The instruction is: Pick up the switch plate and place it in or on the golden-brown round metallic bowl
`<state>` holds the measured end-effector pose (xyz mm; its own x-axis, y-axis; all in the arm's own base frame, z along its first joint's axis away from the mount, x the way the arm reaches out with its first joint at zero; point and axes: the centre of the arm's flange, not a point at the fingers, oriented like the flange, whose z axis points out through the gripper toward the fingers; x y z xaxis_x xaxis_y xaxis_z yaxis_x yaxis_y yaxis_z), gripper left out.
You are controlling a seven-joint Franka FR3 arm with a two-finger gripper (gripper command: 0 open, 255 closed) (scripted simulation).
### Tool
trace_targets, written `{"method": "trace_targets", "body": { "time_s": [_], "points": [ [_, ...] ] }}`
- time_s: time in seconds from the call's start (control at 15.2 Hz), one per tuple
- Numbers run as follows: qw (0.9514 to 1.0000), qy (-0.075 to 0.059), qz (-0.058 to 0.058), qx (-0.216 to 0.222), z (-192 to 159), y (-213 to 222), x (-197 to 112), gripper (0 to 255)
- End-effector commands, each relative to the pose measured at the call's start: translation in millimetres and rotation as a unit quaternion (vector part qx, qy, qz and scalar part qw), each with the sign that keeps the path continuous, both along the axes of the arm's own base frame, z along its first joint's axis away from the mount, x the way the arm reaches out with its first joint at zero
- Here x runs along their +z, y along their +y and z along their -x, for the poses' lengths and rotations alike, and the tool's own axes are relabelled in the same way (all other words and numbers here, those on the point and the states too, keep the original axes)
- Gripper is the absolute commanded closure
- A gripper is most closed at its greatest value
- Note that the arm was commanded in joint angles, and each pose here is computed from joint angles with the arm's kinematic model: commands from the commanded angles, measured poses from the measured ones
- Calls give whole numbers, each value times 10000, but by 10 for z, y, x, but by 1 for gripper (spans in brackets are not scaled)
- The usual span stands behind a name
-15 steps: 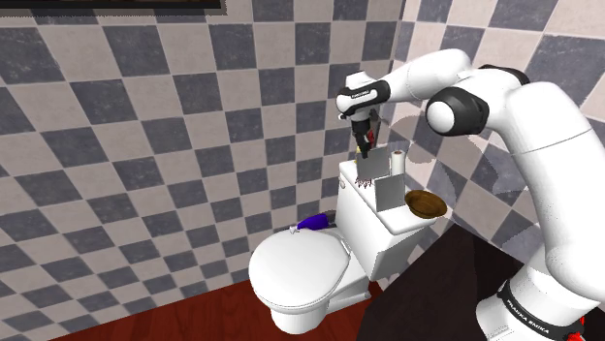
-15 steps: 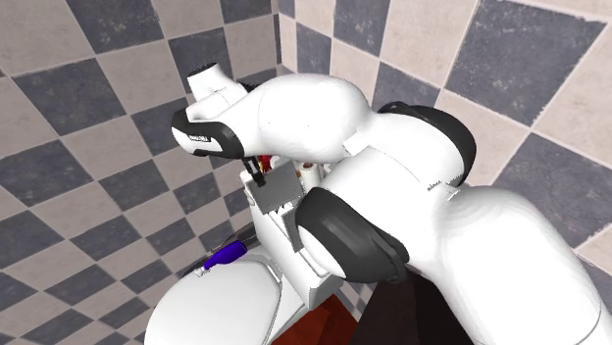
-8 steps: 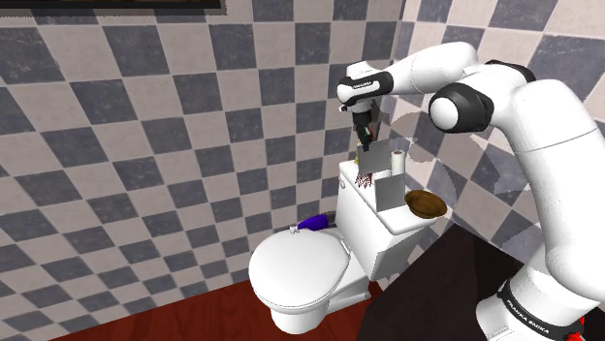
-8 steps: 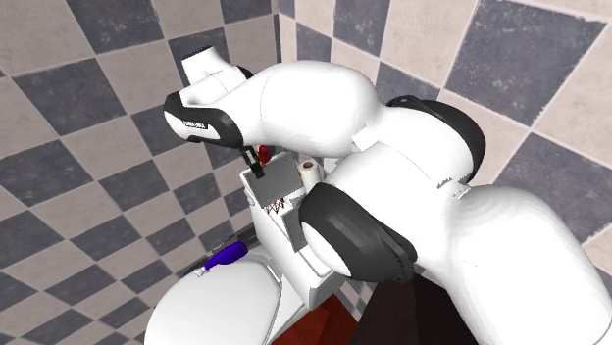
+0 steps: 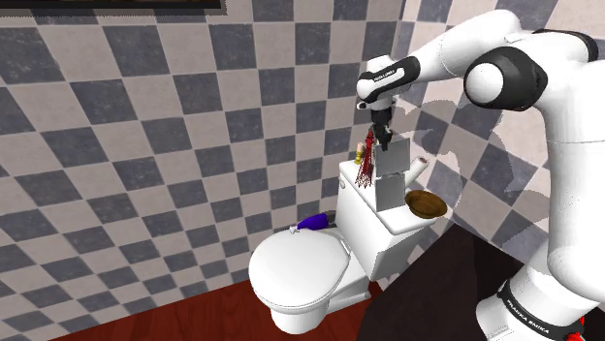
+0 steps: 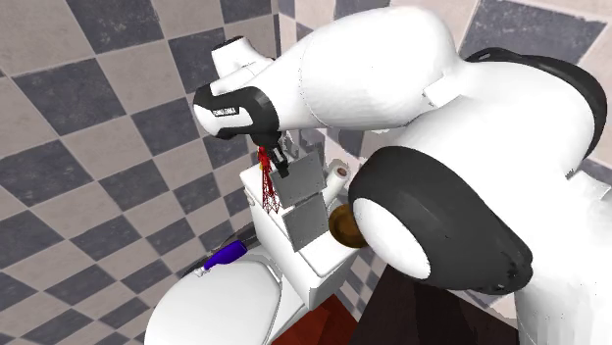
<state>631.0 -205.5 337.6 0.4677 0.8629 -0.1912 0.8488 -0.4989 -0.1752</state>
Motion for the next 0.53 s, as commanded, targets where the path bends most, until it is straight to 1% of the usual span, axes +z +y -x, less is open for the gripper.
{"method": "trace_targets", "body": {
  "time_s": [0.0, 0.46],
  "points": [
    [10000, -1, -5, 2, 259, -95, 44, 255],
    [10000, -1, -5, 2, 1117, -379, 238, 255]
  ]
}}
